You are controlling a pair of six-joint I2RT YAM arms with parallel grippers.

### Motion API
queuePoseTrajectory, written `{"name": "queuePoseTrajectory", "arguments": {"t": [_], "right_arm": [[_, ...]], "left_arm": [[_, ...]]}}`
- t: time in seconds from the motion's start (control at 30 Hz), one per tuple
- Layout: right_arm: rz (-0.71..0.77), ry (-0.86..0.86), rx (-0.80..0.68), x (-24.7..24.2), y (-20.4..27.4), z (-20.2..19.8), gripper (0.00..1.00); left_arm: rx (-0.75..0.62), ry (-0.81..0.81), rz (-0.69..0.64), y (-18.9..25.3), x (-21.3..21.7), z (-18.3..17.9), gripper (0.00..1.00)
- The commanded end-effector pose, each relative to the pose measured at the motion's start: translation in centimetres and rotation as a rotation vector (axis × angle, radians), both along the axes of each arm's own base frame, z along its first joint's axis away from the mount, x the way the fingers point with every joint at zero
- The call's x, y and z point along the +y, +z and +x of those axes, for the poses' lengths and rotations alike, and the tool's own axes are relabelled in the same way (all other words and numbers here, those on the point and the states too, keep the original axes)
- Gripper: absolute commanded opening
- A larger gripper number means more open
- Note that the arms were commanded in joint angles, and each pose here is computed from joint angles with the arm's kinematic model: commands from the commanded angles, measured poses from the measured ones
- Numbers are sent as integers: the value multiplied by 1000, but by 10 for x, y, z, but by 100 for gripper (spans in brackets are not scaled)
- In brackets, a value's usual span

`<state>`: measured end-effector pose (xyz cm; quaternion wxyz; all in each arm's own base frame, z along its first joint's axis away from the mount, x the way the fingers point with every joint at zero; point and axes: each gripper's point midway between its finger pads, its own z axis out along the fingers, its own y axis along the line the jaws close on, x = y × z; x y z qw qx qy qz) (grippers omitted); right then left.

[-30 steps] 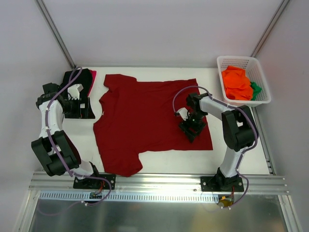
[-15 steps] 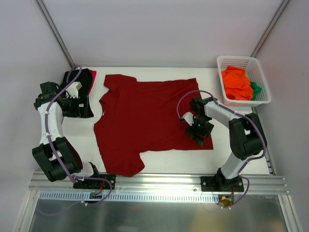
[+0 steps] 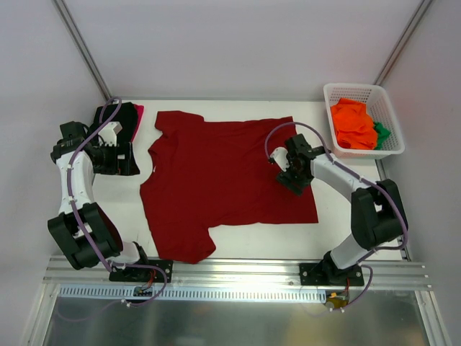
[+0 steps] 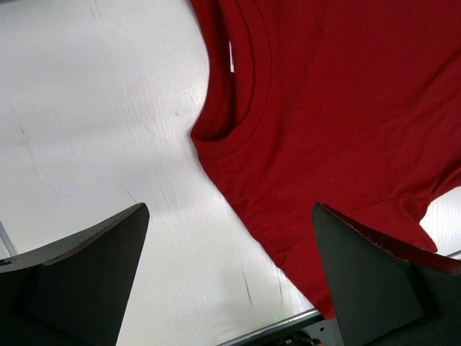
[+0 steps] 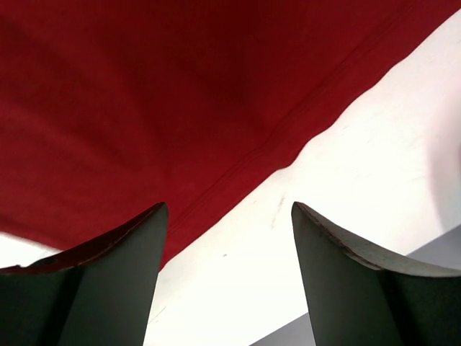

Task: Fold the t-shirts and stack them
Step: Flatten the tshirt out

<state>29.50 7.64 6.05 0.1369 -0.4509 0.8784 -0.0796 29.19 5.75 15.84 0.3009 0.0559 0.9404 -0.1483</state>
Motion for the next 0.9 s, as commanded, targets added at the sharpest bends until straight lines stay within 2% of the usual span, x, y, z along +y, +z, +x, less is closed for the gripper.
{"name": "queuePoseTrajectory", "arguments": {"t": [0.0, 0.17, 0.43, 0.67, 0.87], "right_arm": [[-78, 51, -75, 2, -6, 19, 73], [-162, 180, -41, 17, -20, 0, 73], [-304, 382, 52, 13, -33, -55, 72], [-356, 451, 112, 6, -37, -87, 73], [-326, 461, 150, 5, -36, -106, 73]], "left_arm": [[-35, -1, -18, 14, -1, 5, 99], [-29, -2, -21, 11, -1, 5, 99], [-58, -2, -6, 20, -1, 5, 99], [-52, -7, -12, 17, -3, 2, 99], [-51, -12, -10, 17, -4, -1, 99]]}}
